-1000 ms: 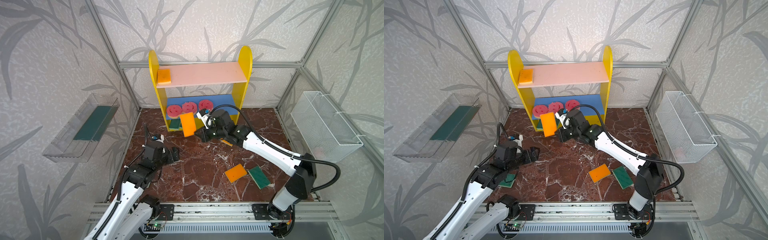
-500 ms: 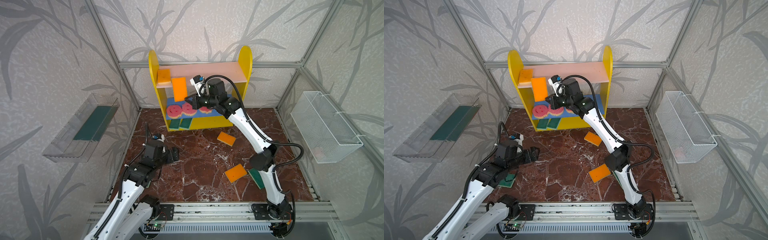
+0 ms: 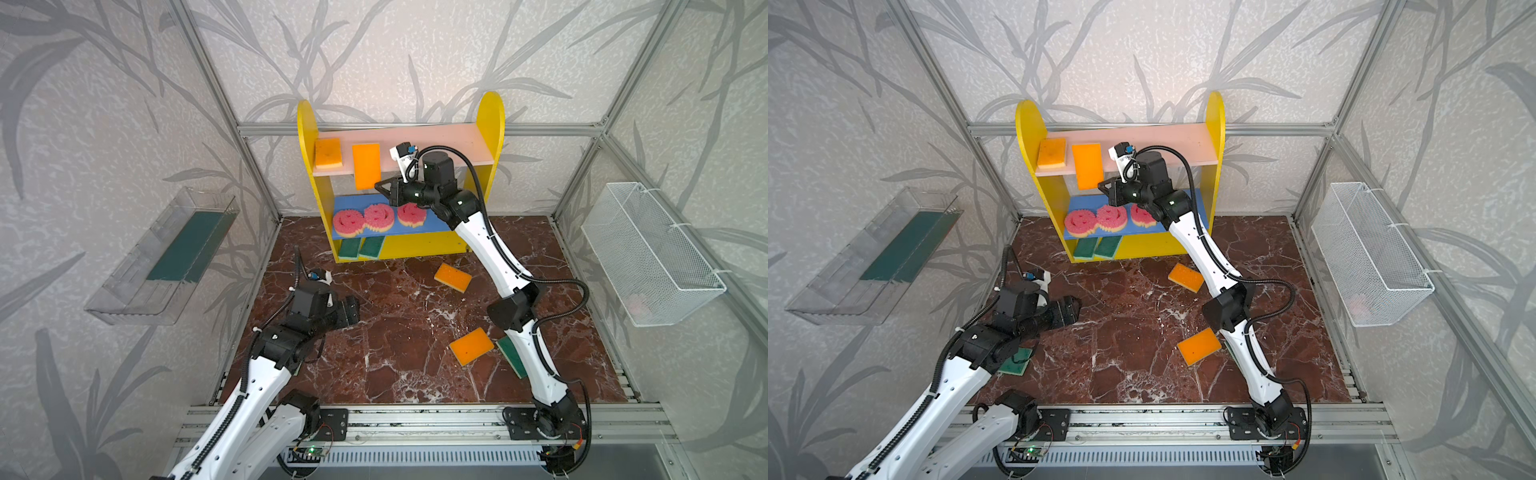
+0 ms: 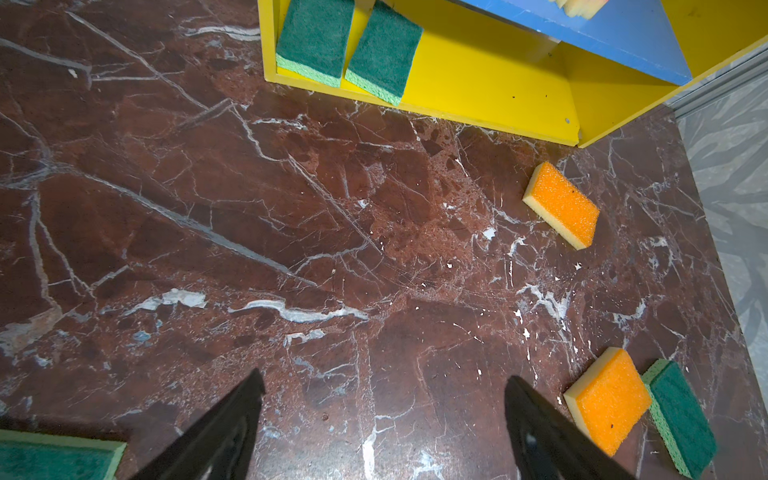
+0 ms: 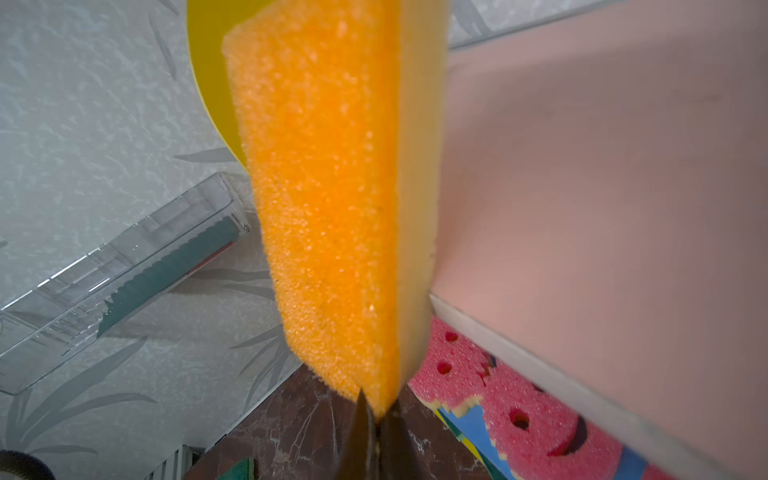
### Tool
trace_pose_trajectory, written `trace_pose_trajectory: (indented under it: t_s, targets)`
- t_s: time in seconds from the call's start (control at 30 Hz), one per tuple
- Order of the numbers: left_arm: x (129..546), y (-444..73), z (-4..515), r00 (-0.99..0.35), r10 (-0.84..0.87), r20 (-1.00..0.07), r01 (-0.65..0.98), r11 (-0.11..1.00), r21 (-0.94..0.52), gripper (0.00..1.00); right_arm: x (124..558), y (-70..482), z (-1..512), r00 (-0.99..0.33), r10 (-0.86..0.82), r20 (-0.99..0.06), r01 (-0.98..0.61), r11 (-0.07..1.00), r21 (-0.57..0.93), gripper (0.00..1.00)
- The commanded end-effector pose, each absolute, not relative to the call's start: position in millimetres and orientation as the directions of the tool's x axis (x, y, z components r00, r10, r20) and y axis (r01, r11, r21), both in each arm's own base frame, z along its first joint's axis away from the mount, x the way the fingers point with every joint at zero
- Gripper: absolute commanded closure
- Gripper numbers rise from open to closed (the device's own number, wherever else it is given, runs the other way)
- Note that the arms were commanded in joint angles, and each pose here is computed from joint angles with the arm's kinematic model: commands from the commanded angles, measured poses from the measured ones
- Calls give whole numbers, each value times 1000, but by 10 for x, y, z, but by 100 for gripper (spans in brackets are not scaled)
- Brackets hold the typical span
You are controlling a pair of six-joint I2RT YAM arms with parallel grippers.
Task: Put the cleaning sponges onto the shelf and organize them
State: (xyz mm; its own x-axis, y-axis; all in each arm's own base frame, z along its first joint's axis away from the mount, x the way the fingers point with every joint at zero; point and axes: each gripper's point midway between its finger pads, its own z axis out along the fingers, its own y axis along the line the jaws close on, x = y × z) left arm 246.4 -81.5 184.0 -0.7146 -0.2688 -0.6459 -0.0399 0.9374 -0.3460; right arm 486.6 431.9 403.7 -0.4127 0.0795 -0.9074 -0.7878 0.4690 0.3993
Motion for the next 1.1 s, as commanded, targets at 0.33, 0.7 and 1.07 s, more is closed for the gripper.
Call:
trace_pose_trajectory:
  t_s: [0.33,0.7,1.07]
  targets:
    - [2437,-836,1784,-716,-284,-638,-37,928,-371,8,4947,4195,4633,-255,232,-939,-827,451,336,100]
    - [2402,-805,1912,-700,-290,-653,-37,927,-372,8,5210,4024,4639,-235,299,-925,-796,486,360,100]
    - [2410,-800,2068,-680,-296,-671,-28,925,-379,8,5367,3966,4441,-262,285,-922,-759,530,379,85]
